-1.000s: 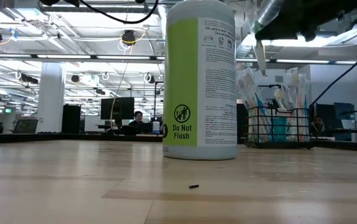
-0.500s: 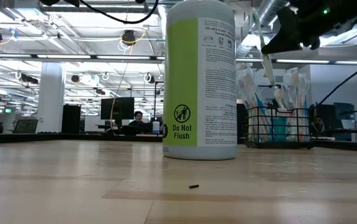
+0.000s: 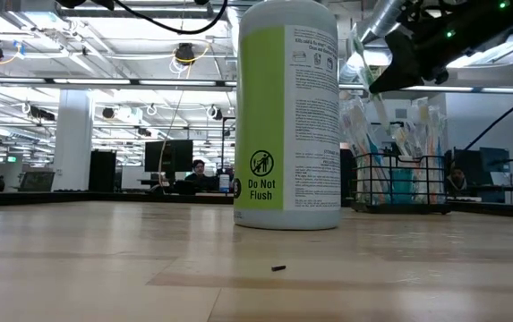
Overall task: Pick & Place toothbrushing station
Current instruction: Put the green toothbrush into the wire organizer
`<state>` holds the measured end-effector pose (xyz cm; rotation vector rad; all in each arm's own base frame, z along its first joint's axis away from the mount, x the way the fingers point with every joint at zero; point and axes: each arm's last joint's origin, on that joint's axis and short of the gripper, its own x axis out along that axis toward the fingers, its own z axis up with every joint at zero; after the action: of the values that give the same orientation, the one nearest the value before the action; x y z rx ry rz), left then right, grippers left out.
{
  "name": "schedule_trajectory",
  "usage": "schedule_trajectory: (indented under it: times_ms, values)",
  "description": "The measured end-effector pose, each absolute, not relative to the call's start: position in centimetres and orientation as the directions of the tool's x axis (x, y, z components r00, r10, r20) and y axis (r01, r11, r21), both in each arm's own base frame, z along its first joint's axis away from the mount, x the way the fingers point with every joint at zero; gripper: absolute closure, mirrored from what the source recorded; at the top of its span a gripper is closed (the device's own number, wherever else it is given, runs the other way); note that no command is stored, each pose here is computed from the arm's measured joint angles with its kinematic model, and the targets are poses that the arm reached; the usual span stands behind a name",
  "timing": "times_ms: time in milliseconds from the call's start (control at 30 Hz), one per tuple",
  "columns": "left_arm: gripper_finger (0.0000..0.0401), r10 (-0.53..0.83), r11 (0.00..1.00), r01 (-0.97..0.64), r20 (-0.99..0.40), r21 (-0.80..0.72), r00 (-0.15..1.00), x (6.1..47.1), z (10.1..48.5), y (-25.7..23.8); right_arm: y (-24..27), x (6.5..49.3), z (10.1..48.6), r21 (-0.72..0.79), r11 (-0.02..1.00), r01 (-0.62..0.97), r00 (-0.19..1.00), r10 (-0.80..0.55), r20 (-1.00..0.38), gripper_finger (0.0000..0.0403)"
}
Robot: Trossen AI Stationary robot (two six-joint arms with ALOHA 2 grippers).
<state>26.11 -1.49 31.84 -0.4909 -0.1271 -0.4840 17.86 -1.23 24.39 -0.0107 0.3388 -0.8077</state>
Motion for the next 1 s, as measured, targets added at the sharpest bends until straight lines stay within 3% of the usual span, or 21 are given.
schedule_trajectory:
  times_ms: [367, 567, 1000]
  values:
    - [0.0343, -0.415, 0.772, 0.475, 0.231, -0.422, 0.88, 26.1, 31.8, -1.5, -3.2, 16.9, 25.3, -0.13, 0.703, 0.699, 0.654, -0.702, -0.282, 0.0403]
    - [0.0343, -0.415, 0.772, 0.475, 0.231, -0.422, 0.88, 26.1, 31.8, -1.5, -4.6, 15.0, 23.4, -0.024, 0.751, 0.66, 0.738, -0.654, -0.166, 0.0403]
    - [0.0343, -0.408, 0.811, 0.467, 0.232, -0.353, 0.883, 26.1, 31.9, -1.4, -5.2, 12.9, 20.6, 0.059, 0.739, 0.671, 0.741, -0.67, -0.047, 0.0403]
